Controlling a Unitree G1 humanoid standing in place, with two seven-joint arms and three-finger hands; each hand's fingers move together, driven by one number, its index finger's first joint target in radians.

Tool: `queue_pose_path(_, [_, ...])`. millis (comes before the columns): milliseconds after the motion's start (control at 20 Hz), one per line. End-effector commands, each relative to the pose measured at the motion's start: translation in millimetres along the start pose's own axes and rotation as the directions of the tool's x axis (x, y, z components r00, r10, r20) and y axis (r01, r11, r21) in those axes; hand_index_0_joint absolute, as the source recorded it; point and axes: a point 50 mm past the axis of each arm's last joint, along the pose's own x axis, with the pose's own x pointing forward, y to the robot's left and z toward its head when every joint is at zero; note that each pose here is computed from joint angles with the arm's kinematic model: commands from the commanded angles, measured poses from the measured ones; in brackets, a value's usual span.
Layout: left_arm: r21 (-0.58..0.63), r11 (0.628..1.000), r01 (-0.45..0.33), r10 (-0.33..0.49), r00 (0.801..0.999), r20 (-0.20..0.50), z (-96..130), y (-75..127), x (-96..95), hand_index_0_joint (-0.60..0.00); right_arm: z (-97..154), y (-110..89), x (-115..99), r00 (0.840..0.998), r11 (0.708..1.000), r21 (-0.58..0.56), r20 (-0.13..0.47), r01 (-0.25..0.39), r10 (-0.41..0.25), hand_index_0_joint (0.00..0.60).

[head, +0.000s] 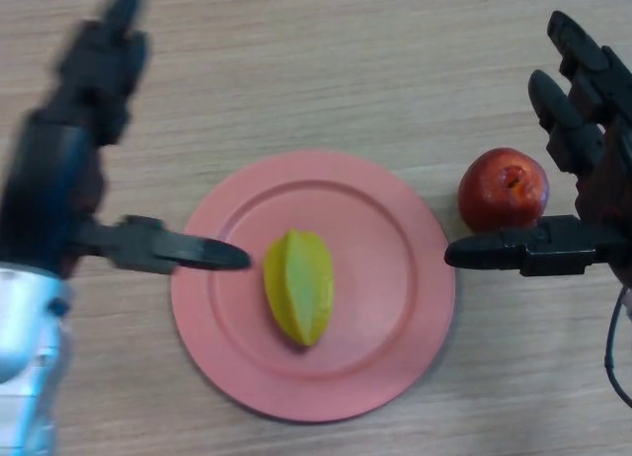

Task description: Pick up the yellow starfruit and place it on the plate

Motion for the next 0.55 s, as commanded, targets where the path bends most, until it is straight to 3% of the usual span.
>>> queue_pose_path(50, [0.054, 0.994, -0.098, 0.087, 0.979, 0.183, 32, 20, -0.4, 0.000, 33, -3.8, 2, 0.977, 1.000, -0.015, 0.213, 0.015, -0.012, 0.000])
queue_pose_path(200, [0.098, 0.989, -0.114, 0.100, 0.985, 0.139, 20, 20, -4.3, 0.000, 30, -3.0, 3, 0.977, 1.000, -0.014, 0.214, 0.012, -0.009, 0.000])
queue_pose_path(550, [0.150, 0.979, -0.139, 0.113, 0.978, 0.173, 22, 19, -2.0, 0.000, 27, -3.6, 3, 0.979, 0.999, -0.035, 0.202, -0.011, 0.018, 0.000])
